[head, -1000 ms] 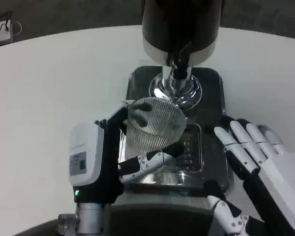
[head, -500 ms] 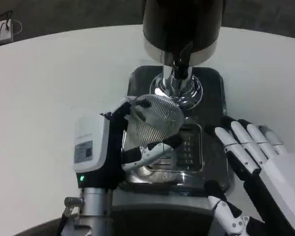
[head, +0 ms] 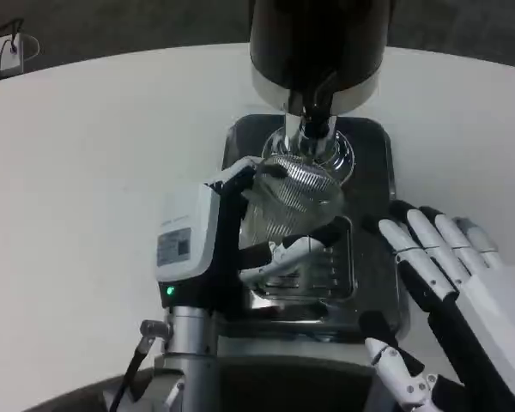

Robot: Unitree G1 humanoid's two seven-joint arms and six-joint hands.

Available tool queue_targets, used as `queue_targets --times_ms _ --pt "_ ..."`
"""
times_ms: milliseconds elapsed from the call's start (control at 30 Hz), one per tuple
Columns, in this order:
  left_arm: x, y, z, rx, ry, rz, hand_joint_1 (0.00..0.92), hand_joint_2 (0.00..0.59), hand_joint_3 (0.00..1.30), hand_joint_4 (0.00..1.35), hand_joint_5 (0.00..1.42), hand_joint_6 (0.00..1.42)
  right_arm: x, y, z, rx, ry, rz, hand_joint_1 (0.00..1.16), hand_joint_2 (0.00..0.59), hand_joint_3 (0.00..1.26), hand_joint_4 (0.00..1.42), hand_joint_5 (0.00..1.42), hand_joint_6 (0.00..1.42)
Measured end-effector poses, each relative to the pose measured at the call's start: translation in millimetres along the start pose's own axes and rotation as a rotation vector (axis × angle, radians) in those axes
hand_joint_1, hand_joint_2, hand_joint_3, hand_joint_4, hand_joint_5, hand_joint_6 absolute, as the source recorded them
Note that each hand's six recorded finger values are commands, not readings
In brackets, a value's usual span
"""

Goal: Grasp the cup under the faucet to collect the drink, then remove the cup.

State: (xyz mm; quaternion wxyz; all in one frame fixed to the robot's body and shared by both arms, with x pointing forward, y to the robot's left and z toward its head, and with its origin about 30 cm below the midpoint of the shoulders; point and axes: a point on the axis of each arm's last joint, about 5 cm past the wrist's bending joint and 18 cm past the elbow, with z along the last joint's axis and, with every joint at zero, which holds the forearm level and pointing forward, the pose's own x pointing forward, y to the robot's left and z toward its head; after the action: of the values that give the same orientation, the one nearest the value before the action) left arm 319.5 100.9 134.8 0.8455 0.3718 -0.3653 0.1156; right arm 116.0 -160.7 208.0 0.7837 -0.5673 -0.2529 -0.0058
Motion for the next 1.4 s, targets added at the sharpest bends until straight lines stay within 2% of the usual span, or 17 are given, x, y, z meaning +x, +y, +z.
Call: queue_targets --times_ms 167,267,333,400,500,533,633,800,1067,1400 --pt "5.7 -0.6 -0.1 0.004 -0.009 -0.011 0.713 0.088 0.94 1.04 1.28 1.42 -1.2 -0.2 -1.1 0.002 0.011 0.004 0.11 0.528 0.09 0.0 0.0 0.0" --pt "6.0 -0.9 -0.2 0.002 -0.015 -0.014 0.692 0.068 0.89 0.96 1.21 1.42 -1.3 -0.2 -1.3 0.009 0.012 0.004 0.11 0.528 0.09 0.0 0.0 0.0" --pt "5.2 -0.9 -0.6 -0.001 -0.016 -0.016 0.656 0.038 0.81 0.84 1.11 1.34 -1.3 -0.3 -1.4 0.011 0.014 0.003 0.11 0.528 0.09 0.0 0.0 0.0" --pt "5.0 -0.4 -1.4 0.002 -0.018 -0.017 0.581 0.022 0.7 0.71 1.0 1.25 -1.1 -0.4 -1.4 0.011 0.013 0.002 0.11 0.528 0.09 0.0 0.0 0.0" --pt "4.8 1.8 -3.9 0.014 -0.028 -0.023 0.424 0.061 0.55 0.53 0.86 1.06 -0.4 -0.6 -1.4 0.011 0.01 -0.001 0.11 0.528 0.09 0.0 0.0 0.0" --pt "4.6 2.1 -4.3 0.016 -0.029 -0.022 0.389 0.057 0.5 0.46 0.82 1.01 -0.1 -0.7 -1.4 0.011 0.009 -0.003 0.11 0.528 0.09 0.0 0.0 0.0" --pt "1.7 2.3 -5.1 0.016 -0.029 -0.02 0.321 0.059 0.37 0.35 0.72 0.89 0.5 -0.6 -1.4 0.012 0.007 -0.004 0.11 0.528 0.09 0.0 0.0 0.0" --pt "-7.0 2.7 -9.8 0.03 -0.005 -0.034 0.266 0.064 0.16 0.15 0.57 0.65 0.9 0.2 -1.7 0.013 0.008 -0.001 0.11 0.528 0.09 0.0 0.0 0.0" --pt "-4.9 3.1 -8.1 0.016 -0.004 -0.023 0.173 0.033 0.08 0.05 0.48 0.51 1.3 1.0 -1.6 0.016 0.007 0.002 0.11 0.528 0.09 0.0 0.0 0.0" --pt "-2.9 2.1 -5.5 0.005 -0.01 -0.071 0.154 0.027 0.04 0.01 0.49 0.54 1.3 1.6 -0.8 0.023 0.005 0.003 0.11 0.528 0.09 0.0 0.0 0.0"
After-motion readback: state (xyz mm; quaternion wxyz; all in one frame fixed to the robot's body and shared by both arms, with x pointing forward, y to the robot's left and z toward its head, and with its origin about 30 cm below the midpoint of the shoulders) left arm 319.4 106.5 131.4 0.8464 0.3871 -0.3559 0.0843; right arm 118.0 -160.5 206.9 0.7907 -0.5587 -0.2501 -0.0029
